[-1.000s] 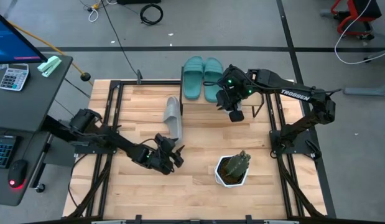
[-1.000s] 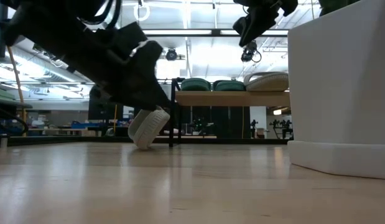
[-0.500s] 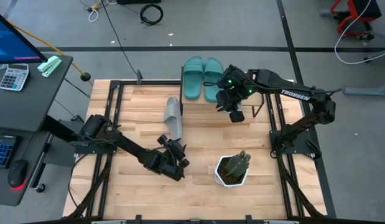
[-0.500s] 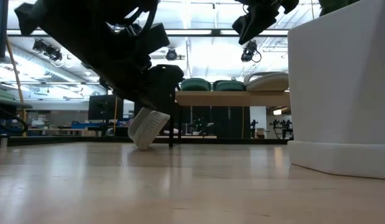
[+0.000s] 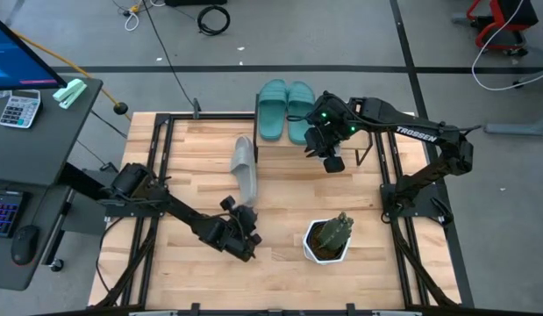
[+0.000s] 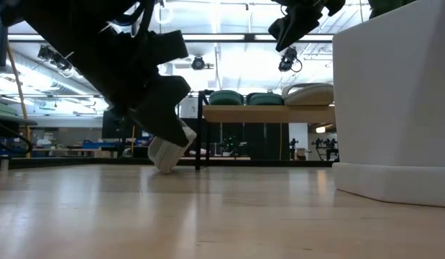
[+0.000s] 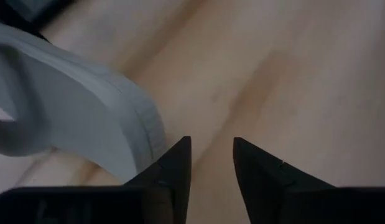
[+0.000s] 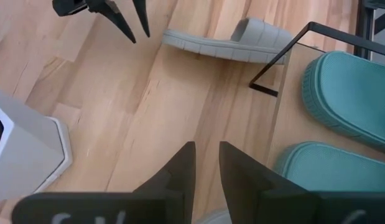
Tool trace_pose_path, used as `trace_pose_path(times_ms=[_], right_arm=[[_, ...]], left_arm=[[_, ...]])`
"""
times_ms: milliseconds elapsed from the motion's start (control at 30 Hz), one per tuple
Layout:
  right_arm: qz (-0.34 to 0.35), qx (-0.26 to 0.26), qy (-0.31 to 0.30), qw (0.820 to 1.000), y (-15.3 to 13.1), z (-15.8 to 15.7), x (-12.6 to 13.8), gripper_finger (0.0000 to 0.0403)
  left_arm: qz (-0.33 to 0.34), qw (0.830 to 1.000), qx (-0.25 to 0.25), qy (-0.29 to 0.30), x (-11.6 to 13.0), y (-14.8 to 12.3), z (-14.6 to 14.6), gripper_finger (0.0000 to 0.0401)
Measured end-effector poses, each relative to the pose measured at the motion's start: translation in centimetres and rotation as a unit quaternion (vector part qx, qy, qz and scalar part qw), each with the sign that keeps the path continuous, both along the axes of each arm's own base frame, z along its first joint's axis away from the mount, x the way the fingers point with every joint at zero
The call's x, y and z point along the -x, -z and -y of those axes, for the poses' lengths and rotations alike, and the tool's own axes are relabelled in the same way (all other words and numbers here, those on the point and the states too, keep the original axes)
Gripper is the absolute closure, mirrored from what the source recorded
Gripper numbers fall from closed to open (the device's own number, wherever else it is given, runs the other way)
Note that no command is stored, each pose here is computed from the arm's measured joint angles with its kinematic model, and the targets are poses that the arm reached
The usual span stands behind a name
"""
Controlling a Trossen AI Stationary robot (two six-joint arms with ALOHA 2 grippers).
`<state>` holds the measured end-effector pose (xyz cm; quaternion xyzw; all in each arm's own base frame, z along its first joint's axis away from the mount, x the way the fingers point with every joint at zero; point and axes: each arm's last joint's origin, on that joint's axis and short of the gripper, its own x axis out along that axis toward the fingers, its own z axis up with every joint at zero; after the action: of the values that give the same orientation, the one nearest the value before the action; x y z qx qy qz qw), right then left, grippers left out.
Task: Pick and place slides into the shelf
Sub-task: Put the gray slides on the shelf
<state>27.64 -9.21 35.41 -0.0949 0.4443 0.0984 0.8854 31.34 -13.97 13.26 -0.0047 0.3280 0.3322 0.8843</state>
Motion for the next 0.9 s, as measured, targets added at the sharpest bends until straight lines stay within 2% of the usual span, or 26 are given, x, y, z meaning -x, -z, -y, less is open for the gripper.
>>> trace_pose_path(times_ms=[133,300,500,633,767,900], right_arm=[[0.000,0.000,0.000,1.000,0.00,0.00,0.00,0.0325],[0.000,0.000,0.000,1.000,0.00,0.00,0.00,0.0325],[0.000,0.000,0.000,1.000,0.00,0.00,0.00,0.0325],[0.000,0.000,0.000,1.000,0.00,0.00,0.00,0.0325],[0.000,-0.001,0.000,1.000,0.00,0.00,0.00,0.0325],[0.004,-0.012,-0.008,1.000,-0.02,-0.08,-0.01,0.0325]], left_arm=[[-0.008,1.000,0.015,0.007,0.02,0.08,0.09,0.0294],[-0.035,0.996,0.081,0.027,-0.26,0.32,-0.05,0.0313],[-0.030,0.990,0.138,0.009,-0.55,0.44,-0.43,0.0329],[-0.062,0.982,0.174,0.040,-0.57,0.59,-0.27,0.0351],[-0.080,0.978,0.175,0.076,-0.65,0.59,-0.07,0.0367],[-0.055,0.988,0.143,0.026,-0.47,0.56,-0.50,0.0360]])
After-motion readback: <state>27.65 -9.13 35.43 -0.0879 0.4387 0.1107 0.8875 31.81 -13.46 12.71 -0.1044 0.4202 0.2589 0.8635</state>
